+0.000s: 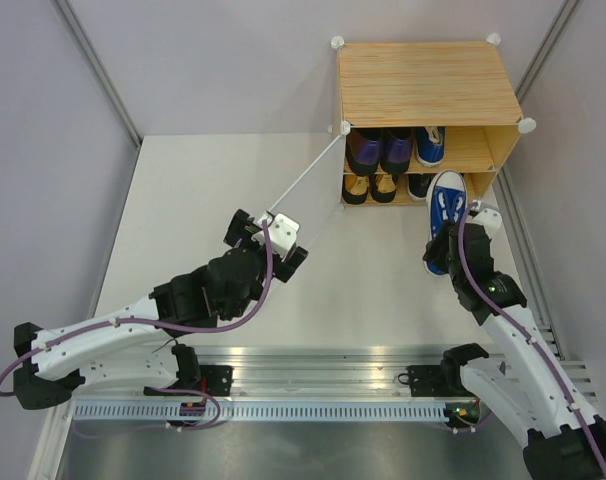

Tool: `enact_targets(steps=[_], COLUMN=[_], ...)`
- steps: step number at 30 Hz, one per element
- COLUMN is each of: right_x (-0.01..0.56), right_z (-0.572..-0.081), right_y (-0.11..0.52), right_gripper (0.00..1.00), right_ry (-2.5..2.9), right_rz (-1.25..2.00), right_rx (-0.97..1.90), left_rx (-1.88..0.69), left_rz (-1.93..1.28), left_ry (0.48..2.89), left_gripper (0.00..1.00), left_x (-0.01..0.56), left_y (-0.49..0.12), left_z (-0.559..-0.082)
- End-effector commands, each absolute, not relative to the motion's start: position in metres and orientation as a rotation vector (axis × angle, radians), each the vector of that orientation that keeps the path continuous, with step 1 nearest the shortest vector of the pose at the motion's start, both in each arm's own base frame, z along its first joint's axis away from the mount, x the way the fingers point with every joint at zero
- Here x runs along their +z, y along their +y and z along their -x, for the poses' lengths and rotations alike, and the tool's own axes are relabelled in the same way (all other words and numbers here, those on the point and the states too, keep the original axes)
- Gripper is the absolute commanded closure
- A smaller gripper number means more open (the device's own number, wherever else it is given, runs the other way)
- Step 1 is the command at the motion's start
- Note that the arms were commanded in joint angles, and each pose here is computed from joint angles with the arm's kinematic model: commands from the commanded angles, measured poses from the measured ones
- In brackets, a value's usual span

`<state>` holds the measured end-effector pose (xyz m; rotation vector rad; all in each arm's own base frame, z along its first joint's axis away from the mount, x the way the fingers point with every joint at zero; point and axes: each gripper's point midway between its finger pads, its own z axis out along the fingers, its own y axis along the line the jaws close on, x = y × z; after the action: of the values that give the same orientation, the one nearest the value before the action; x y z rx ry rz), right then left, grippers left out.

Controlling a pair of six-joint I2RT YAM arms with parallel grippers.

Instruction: Place and organize the shoes in the shoe cabinet

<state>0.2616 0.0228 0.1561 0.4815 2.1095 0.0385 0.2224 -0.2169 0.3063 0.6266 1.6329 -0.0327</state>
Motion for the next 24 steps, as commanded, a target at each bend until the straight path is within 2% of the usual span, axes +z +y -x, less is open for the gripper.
enact_targets(steps=[1,11,24], right_x=[0.201,0.249,0.253], right_z=[-0.271,-0.3,-0.365], right_y=[0.008,-0.014,-0.029], right_gripper=[0.99,0.99,0.99], right_ry=[1.965,1.892,1.894], right_rz=[-0.515,-0.521,-0.509], right_rx=[0.008,-0.024,-0.021], left_rx=[-0.079,-0.108,-0.155], left_rz=[-0.583,-0.574,-0.552], left_ry=[1.611,1.6,1.581], left_gripper=[0.01,0.0,0.0], left_x=[0.325,0.331,0.342], left_y=[-0.216,-0.214,-0.208], left_z=[-0.222,-0.219,-0.214])
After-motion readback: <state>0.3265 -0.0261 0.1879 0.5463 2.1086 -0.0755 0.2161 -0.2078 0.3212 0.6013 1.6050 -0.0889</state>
